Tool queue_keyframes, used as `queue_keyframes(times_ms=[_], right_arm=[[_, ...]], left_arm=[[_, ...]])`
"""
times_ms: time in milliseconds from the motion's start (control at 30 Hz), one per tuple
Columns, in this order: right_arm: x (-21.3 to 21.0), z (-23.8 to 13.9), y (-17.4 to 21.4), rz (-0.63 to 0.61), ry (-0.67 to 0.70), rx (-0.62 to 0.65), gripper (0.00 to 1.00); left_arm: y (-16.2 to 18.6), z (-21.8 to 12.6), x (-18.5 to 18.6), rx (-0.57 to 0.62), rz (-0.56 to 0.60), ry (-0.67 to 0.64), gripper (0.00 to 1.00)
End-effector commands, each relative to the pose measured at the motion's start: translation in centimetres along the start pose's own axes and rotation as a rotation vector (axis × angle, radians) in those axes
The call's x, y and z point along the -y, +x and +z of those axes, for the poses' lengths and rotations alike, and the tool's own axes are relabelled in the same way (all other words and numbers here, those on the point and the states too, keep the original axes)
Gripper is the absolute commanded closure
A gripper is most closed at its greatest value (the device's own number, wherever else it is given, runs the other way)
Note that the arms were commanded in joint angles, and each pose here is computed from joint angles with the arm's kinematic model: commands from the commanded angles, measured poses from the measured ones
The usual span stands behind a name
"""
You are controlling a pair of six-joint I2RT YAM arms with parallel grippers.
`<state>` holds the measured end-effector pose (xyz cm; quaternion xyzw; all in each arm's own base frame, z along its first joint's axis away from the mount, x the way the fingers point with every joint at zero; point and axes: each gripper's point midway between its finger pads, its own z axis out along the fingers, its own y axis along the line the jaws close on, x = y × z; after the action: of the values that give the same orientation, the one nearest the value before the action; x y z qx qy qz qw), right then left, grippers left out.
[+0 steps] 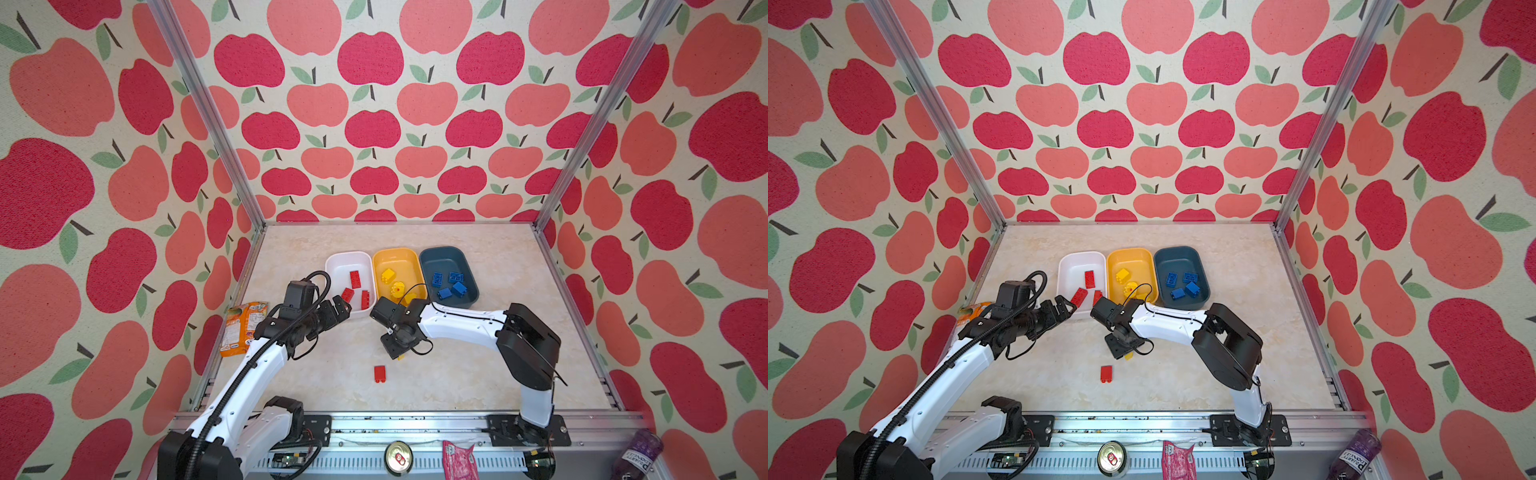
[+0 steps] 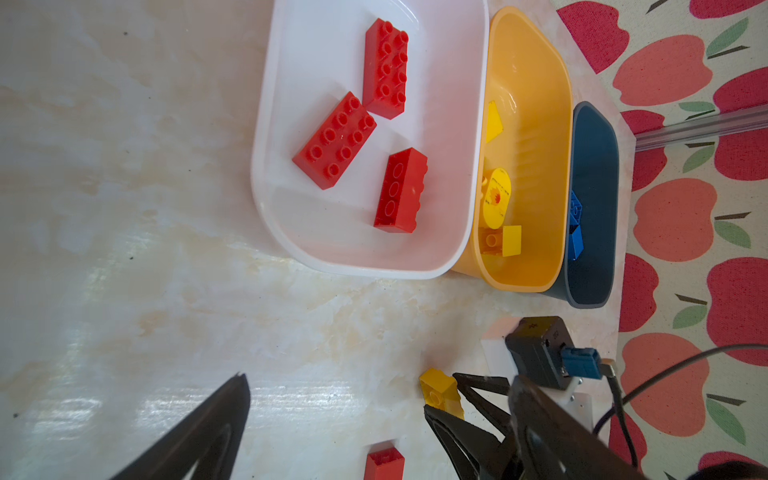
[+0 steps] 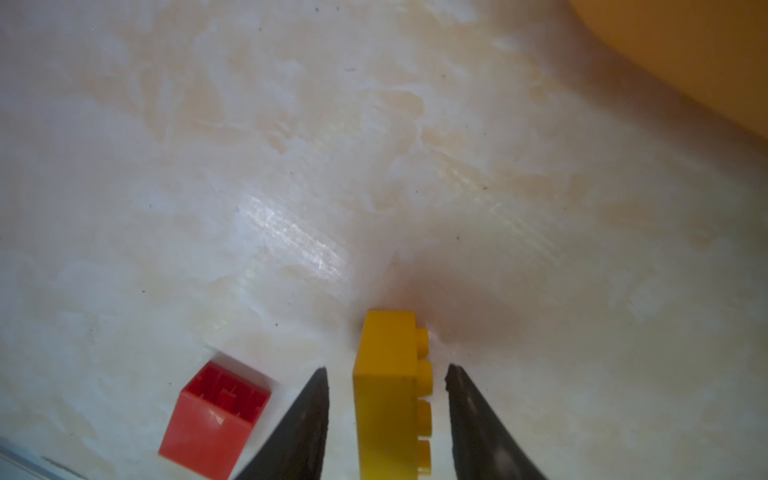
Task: Sort the legos into containers by color
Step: 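Lower the right gripper and grasp the yellow brick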
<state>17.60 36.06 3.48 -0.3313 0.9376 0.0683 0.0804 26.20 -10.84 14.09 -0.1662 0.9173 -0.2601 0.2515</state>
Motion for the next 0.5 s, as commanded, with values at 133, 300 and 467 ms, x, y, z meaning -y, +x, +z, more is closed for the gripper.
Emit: queue_keyframes(times_ms=[133,300,467], right_arm=[[0.18,0.47,0.33,-0.022,0.036,-0.026,0.60],[0.31,0.30,0.40,-0.015,0.038,-0.023,0.66],[0.40,-0.21,0.38,-0.009,0.038,-0.014,0.73]], left_arm=[[0.70,-0.38,-1.00,-0.006,-0.024,-0.037,0.01],[0.74,-0.38,-1.03,-0.006,-0.025,-0.037,0.01],[0.62,-0.33,-0.98,-0.002,-0.027,-0.036,0.01]])
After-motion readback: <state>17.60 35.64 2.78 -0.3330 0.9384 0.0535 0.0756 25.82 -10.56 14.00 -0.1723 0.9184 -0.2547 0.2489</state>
